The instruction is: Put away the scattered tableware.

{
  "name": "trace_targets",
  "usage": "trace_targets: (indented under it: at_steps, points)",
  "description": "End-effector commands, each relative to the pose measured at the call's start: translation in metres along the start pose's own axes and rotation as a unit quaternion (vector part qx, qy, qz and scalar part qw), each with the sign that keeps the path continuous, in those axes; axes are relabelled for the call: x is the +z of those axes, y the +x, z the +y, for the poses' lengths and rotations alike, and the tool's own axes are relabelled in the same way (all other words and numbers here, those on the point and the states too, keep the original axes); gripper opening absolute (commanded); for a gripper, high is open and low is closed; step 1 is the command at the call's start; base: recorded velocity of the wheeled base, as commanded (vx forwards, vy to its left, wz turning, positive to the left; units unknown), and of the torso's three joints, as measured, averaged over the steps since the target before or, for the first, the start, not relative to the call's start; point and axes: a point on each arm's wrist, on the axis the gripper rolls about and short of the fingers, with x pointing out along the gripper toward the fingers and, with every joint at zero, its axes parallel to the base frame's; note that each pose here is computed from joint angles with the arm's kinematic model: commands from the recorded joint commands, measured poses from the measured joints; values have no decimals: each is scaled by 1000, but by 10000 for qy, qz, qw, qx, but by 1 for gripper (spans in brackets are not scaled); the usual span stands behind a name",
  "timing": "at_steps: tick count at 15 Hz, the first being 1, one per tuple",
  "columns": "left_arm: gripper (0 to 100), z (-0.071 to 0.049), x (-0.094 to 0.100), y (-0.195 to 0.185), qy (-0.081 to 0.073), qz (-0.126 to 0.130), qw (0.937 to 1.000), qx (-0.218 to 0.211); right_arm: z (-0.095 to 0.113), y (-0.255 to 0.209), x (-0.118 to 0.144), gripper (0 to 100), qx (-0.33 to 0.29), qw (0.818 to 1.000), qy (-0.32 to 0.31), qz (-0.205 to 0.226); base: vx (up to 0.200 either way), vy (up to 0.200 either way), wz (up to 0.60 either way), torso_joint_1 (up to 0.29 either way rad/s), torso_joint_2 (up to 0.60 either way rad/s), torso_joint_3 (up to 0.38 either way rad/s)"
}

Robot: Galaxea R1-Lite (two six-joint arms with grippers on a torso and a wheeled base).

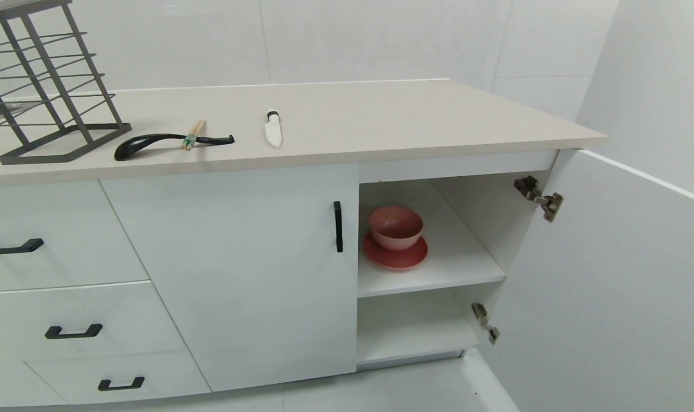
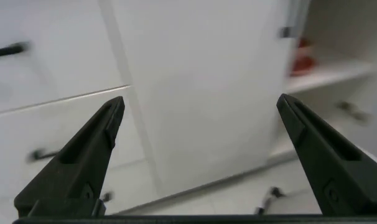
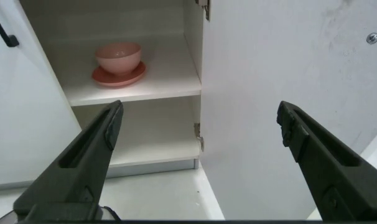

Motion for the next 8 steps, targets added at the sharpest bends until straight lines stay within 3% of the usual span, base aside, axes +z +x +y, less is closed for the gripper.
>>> trace_targets:
  at_steps: [1,3,4,6,8]
  points:
    - [100,1,-1,0,4,85,9995,315,0,0,0,100,11,10000,7,0,0,0,0,0,0,0]
    - [100,1,-7,0,-87,372,9989,278,0,0,0,100,-12,10000,7,0,0,0,0,0,0,0]
    - [100,1,-6,0,-152,333,9989,298,0,0,0,100,-12,10000,15,0,0,0,0,0,0,0]
    - [100,1,-7,0,-360,343,9982,327,0,0,0,100,-12,10000,15,0,-200,0,0,2,2,2]
    - [100,1,-7,0,-367,343,9982,335,0,0,0,100,-12,10000,0,0,-200,0,0,7,5,0]
